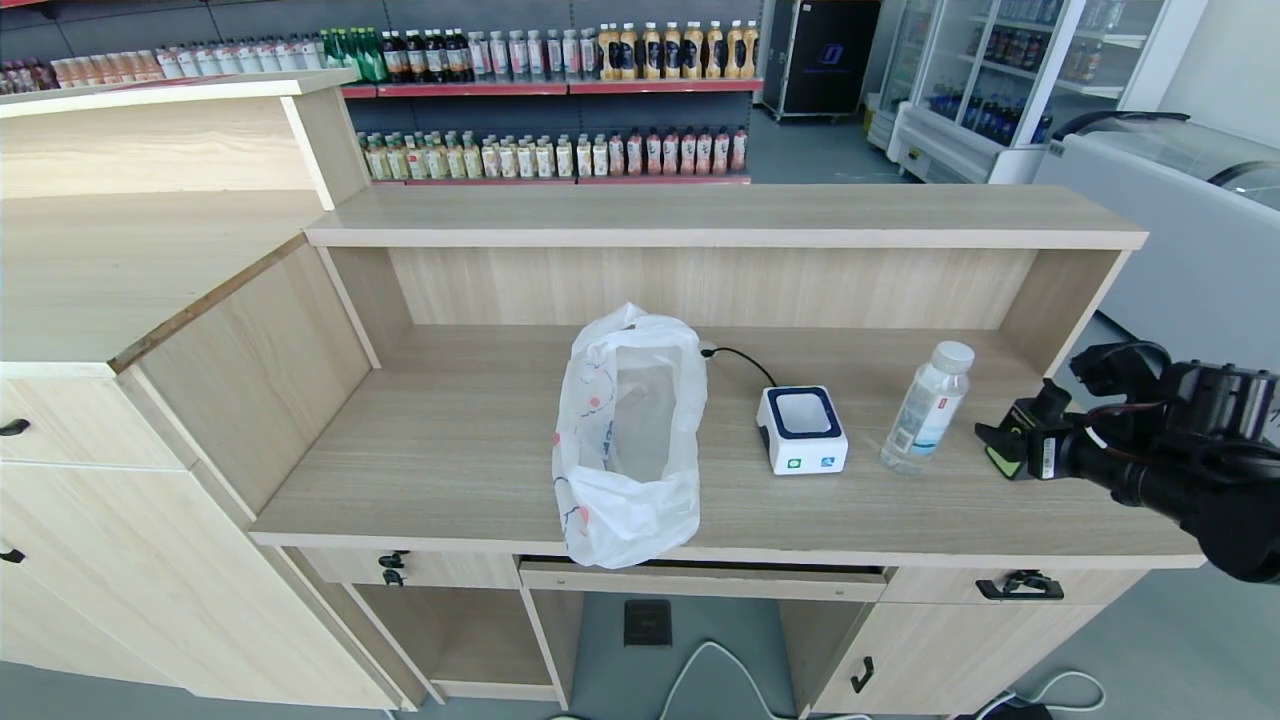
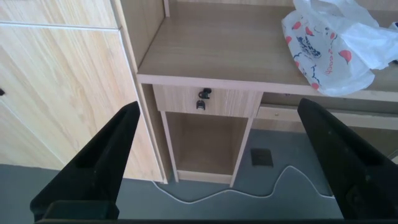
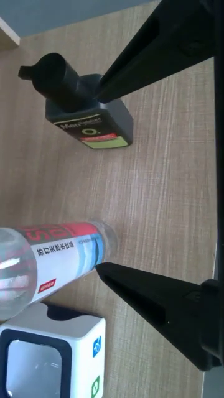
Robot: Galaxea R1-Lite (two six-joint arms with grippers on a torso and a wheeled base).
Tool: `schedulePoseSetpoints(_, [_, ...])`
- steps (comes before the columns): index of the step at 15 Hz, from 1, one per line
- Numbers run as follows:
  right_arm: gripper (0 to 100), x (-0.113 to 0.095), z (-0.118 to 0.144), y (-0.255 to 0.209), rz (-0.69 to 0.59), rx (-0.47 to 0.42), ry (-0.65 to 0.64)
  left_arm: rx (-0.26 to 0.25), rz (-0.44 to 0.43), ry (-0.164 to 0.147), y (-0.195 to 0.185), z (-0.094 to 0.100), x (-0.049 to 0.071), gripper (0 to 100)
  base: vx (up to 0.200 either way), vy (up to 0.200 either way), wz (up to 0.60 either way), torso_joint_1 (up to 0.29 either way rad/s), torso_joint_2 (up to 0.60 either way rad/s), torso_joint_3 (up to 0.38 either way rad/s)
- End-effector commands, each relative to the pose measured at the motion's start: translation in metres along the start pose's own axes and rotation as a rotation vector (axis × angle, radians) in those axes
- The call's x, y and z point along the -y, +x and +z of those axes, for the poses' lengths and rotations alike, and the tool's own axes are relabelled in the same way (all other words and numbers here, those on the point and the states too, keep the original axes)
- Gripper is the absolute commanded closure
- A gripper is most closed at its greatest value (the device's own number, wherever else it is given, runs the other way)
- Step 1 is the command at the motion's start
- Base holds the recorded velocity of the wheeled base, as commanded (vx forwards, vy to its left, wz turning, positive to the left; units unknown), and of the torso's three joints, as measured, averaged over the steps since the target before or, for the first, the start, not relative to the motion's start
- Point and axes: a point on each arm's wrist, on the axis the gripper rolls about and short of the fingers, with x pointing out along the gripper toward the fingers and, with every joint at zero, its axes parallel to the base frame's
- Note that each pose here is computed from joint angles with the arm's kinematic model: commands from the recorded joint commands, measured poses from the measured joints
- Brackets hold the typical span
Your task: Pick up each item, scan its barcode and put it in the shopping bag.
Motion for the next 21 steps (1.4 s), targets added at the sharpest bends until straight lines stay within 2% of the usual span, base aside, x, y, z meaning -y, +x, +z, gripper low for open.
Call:
schedulePoseSetpoints(1, [0,-0.007,-0.007,0.012,0.029,-0.017,-0.001,0.0,0.001,0.0,0.0,0.0,0.0,0,0.0,0.0,0.0,0.0,0.0,0.0])
schedulePoseSetpoints(5, [0,-0.017,-0.005,0.039,0.056,0.046,-0.018,0.0,0.001,0.0,0.0,0.0,0.0,0,0.0,0.0,0.0,0.0,0.0,0.0])
schedulePoseSetpoints(14, [0,-0.043,-0.016,0.076,0.143,0.121,-0.045,0.0,0.001,0.0,0.0,0.0,0.0,0,0.0,0.0,0.0,0.0,0.0,0.0])
schedulePoseSetpoints(21, [0,-0.046,-0.012,0.096,0.16,0.161,-0.052,0.0,0.001,0.0,0.0,0.0,0.0,0,0.0,0.0,0.0,0.0,0.0,0.0])
